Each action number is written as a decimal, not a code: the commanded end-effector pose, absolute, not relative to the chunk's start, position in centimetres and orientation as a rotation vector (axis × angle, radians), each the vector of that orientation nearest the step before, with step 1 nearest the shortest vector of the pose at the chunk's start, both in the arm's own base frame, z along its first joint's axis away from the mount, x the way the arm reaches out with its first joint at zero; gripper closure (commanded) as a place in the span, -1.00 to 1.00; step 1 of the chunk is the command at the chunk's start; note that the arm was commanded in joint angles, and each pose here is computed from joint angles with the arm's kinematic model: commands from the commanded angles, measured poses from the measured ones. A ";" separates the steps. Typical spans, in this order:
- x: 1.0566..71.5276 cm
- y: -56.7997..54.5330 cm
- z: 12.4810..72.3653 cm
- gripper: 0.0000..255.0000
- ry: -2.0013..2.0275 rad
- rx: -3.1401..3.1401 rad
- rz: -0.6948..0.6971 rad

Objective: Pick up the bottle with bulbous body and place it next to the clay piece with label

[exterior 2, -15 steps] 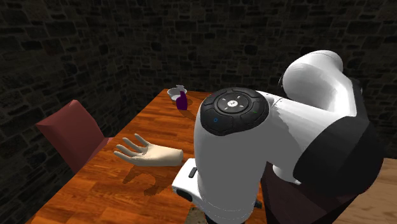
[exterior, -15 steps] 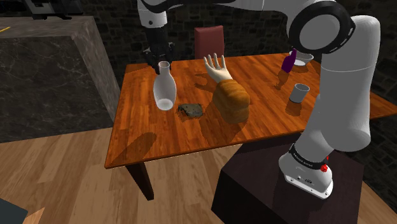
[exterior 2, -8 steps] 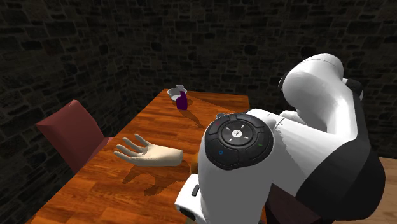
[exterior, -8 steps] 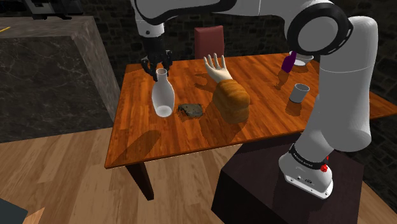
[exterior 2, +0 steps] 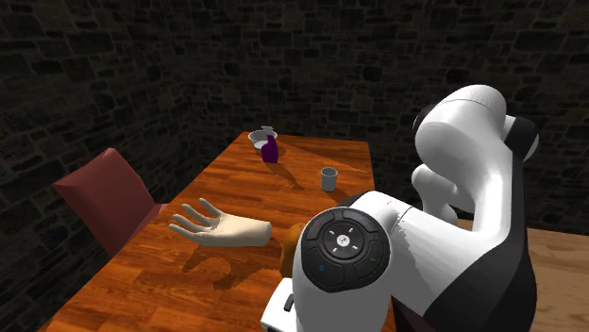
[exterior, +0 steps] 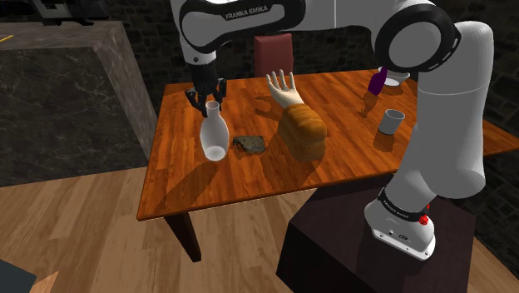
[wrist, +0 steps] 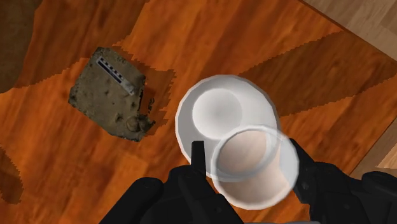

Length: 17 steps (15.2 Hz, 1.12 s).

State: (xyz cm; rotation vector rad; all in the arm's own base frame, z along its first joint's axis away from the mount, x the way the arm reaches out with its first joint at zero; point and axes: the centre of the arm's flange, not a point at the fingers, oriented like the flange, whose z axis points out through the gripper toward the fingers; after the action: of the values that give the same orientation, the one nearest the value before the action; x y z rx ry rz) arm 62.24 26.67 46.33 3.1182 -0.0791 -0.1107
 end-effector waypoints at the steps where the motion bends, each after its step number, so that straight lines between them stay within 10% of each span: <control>1: 62.2 26.7 45.3 1.00 -0.079 3.119 -0.109; 11: 62.2 26.7 43.9 1.00 -0.079 3.119 -0.109; 12: 62.2 26.7 44.0 -1.00 -0.079 3.119 -0.109; 17: 62.2 26.7 43.9 -1.00 -0.079 3.119 -0.109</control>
State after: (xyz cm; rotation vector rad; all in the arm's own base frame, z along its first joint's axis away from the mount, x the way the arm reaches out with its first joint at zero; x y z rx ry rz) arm 62.19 26.68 43.95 3.1187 -0.0793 -0.1092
